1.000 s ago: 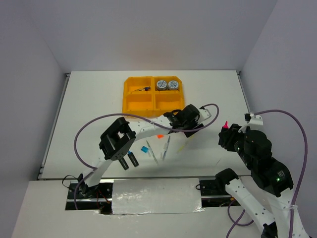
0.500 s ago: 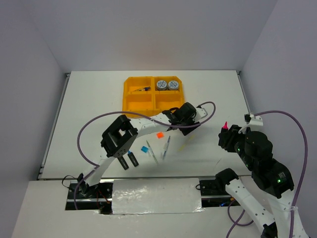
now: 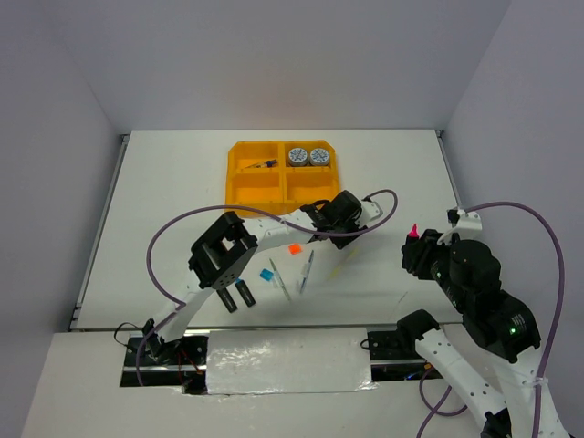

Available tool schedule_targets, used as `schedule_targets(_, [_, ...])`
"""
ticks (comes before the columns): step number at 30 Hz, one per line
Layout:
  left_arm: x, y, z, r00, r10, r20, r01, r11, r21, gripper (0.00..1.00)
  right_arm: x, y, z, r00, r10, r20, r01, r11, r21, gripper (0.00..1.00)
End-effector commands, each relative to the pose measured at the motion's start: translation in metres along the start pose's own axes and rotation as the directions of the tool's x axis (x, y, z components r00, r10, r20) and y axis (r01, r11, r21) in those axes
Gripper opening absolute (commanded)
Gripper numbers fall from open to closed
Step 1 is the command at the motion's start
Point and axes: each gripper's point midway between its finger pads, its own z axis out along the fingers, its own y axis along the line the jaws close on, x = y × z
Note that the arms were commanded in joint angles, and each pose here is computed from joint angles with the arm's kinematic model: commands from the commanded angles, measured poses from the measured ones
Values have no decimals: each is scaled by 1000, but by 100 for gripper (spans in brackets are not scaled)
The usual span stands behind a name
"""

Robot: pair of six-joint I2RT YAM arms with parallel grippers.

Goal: Sort the stationery into containers
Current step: Pick up the pen cap from the center of the board.

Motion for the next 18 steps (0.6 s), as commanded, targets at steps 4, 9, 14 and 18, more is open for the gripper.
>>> schedule_targets(4, [16,-10,7,998,-28,-49,30,999,32,44,-21,7,-4,998,-9,55,10,1000,-27,17])
schedule_targets(9, [15,-7,1,997,-60,-46,60,998,11,31,-20,9,-3,999,-11,53,13,999,-36,17])
schedule_targets(14, [-16,2,-20,987,-157,36,158,987,-22,10,-19,11,-1,999,-11,49,13,999,-46,17])
schedule_targets(18, [-51,21,-45,967,-219,128,231,969,-88,0,-15,17,4,999,-12,37,15,997,-72,17])
